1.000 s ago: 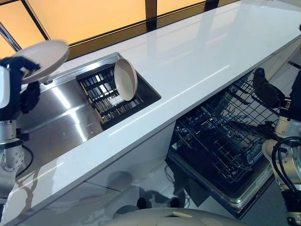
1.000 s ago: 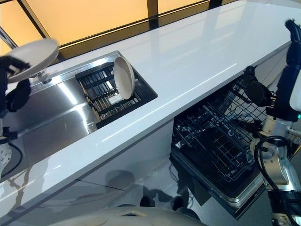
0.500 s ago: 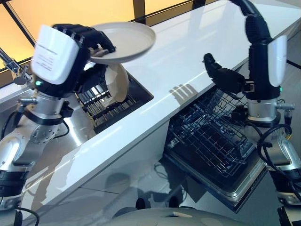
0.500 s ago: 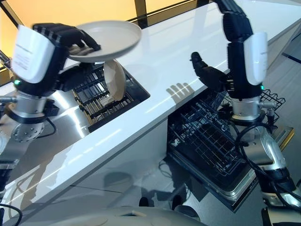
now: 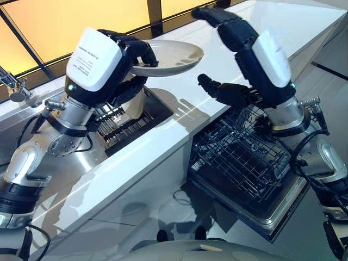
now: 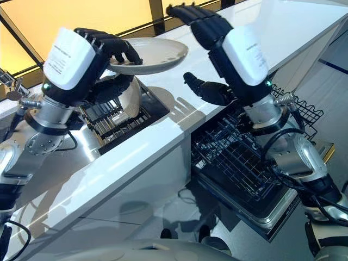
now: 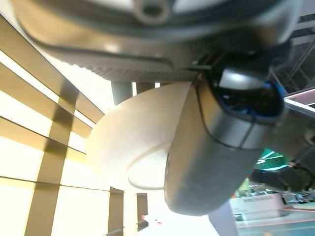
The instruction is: Pick up plates and place into dishwasher.
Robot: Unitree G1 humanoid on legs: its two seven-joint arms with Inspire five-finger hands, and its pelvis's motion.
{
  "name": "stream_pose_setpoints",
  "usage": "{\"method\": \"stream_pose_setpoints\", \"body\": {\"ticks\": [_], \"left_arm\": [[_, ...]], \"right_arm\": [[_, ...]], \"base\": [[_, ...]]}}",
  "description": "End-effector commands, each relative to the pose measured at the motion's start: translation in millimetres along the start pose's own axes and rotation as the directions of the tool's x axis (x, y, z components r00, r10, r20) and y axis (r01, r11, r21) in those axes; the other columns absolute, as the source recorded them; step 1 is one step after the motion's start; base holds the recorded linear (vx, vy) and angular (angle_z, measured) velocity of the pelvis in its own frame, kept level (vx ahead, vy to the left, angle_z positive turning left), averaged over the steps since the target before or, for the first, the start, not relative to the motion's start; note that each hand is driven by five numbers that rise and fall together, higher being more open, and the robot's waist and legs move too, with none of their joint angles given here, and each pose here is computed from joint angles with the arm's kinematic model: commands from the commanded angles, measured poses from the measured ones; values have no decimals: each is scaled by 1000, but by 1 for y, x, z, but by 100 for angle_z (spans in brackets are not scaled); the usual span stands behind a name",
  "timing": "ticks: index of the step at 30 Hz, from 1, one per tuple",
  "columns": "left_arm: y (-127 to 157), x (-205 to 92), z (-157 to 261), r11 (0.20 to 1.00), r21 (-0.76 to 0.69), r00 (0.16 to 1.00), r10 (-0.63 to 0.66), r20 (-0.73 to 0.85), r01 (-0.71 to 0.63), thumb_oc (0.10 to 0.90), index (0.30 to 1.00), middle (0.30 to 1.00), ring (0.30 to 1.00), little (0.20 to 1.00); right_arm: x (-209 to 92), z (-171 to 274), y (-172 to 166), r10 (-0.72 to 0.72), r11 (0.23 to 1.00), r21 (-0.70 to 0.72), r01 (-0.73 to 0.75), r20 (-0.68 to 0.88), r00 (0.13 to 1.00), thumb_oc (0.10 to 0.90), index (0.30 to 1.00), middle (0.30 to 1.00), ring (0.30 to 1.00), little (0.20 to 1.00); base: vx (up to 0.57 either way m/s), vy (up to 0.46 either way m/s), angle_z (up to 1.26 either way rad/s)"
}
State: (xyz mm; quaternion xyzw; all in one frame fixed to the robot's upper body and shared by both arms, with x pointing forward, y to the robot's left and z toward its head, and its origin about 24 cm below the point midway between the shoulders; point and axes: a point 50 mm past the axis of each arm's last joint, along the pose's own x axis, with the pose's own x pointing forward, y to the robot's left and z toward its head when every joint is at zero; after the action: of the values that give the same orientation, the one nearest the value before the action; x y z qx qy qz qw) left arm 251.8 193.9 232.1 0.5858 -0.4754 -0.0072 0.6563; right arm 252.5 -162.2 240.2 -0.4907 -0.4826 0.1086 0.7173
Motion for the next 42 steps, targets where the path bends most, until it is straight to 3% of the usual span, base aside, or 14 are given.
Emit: {"method": "stream_pose_setpoints", "body": {"ticks": [1, 9, 10, 11, 12, 13, 14, 23, 26, 32, 33, 34, 35, 42], "left_arm": [[41, 32, -3, 984, 39, 982, 170, 87, -174, 100, 300, 300, 300, 200], [32, 41, 10, 990, -62, 977, 135, 164, -126, 100, 300, 300, 300, 200], [32, 40, 14, 987, -91, 971, 146, 189, -130, 100, 300, 300, 300, 200], [32, 40, 19, 985, -111, 964, 153, 218, -132, 100, 300, 300, 300, 200], [33, 39, 24, 982, -133, 955, 161, 250, -130, 100, 300, 300, 300, 200], [34, 39, 27, 979, -148, 948, 174, 266, -139, 100, 300, 300, 300, 200], [34, 37, 32, 975, -170, 937, 189, 294, -143, 100, 300, 300, 300, 200], [32, 37, 48, 930, -363, 922, 180, 342, -47, 100, 300, 300, 300, 200], [31, 40, 48, 907, -413, 916, 232, 327, -82, 100, 300, 300, 300, 200], [37, 26, 42, 810, -512, 876, 437, 202, -286, 100, 300, 300, 300, 200], [37, 24, 40, 786, -536, 873, 458, 166, -310, 314, 484, 484, 484, 414], [36, 22, 39, 763, -559, 875, 467, 130, -324, 465, 613, 613, 613, 565], [32, 21, 35, 739, -585, 887, 457, 70, -335, 800, 900, 900, 900, 900], [9, 8, 2, 599, -693, 914, 316, -256, -401, 800, 900, 900, 900, 900]], "right_arm": [[24, 19, -33, -64, 998, 6, 64, 128, 990, 800, 900, 900, 900, 900], [33, 25, -26, 5, 998, 53, -14, 160, 987, 800, 900, 900, 900, 900], [33, 25, -25, 17, 998, 58, -26, 155, 988, 745, 853, 853, 853, 845], [34, 24, -24, 27, 998, 59, -36, 149, 988, 586, 716, 716, 716, 686], [34, 24, -23, 37, 997, 68, -47, 142, 989, 295, 467, 467, 467, 395], [34, 23, -23, 37, 995, 85, -48, 135, 990, 166, 356, 356, 356, 266], [34, 22, -21, 41, 994, 92, -53, 125, 991, 100, 300, 300, 300, 200], [31, 15, -17, -14, 992, 123, 6, 63, 998, 100, 300, 300, 300, 200], [31, 10, -16, -38, 993, 114, 35, 23, 999, 100, 300, 300, 300, 200], [21, -8, -12, -74, 995, 65, 80, -80, 994, 100, 300, 300, 300, 200], [19, -10, -11, -83, 994, 66, 90, -97, 992, 100, 300, 300, 300, 200], [18, -12, -9, -88, 993, 64, 96, -111, 990, 100, 300, 300, 300, 200], [15, -16, -7, -106, 992, 55, 114, -134, 985, 100, 300, 300, 300, 200], [-3, -37, -12, -239, 971, -29, 239, -239, 941, 100, 300, 300, 300, 200]], "base": [[0, 0, 0], [2, -37, 1], [-9, -34, 0], [-10, -36, -1], [-11, -33, 0], [-13, -34, 0], [0, 0, 0], [-3, -3, 0], [-1, -2, 1], [-4, -1, 1], [0, 0, 0], [0, 0, 0], [0, 0, 0], [1, 3, 2]]}}
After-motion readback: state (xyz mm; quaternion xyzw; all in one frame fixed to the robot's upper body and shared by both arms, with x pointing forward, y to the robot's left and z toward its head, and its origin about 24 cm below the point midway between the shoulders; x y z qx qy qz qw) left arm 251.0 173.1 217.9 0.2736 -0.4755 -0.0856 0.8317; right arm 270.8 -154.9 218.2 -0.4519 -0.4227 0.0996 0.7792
